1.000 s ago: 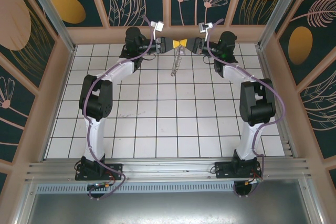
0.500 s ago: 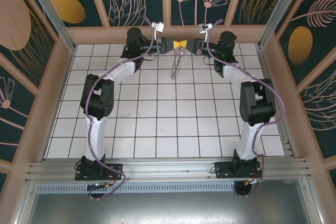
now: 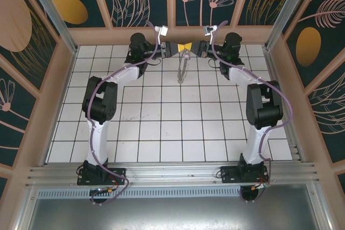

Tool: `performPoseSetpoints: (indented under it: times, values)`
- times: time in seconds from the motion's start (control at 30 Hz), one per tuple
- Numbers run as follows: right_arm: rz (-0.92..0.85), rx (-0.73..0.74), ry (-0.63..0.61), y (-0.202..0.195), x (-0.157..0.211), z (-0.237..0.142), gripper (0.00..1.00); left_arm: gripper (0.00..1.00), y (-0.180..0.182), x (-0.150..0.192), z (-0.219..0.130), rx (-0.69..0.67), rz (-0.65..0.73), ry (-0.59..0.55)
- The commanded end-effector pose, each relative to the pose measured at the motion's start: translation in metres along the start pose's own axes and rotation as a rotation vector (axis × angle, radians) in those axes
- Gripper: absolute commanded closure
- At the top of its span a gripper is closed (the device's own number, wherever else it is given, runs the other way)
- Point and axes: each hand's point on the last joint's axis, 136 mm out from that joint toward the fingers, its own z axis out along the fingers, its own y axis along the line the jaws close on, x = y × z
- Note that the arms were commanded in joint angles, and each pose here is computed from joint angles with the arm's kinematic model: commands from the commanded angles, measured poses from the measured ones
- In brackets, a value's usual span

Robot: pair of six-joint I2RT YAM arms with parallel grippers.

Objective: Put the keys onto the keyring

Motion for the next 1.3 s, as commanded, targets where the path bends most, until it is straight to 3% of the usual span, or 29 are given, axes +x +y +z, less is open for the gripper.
performPoseSetpoints:
  times: [0.0, 0.37, 0.7, 0.97, 1.27]
  values:
    - [-0.06, -0.02, -0.034, 0.024, -0.01, -0.002, 0.96, 1.0, -0.04, -0.01, 0.003, 0.058, 0.089, -0.042]
    - [-0.115, 0.017, -0.155, 0.056, -0.021, -0.035, 0.64, 1.0, -0.064, -0.01, -0.006, 0.081, 0.107, -0.087]
    - [-0.135, 0.082, -0.161, 0.051, 0.005, -0.051, 0.59, 1.0, -0.083, -0.014, -0.011, 0.108, 0.103, -0.11]
    - [-0.174, 0.049, -0.091, 0.051, 0.031, -0.037, 0.5, 1.0, -0.09, -0.013, -0.01, 0.118, 0.106, -0.097]
    - [-0.205, 0.027, -0.057, 0.052, 0.032, -0.023, 0.44, 1.0, -0.092, -0.01, -0.006, 0.129, 0.101, -0.079]
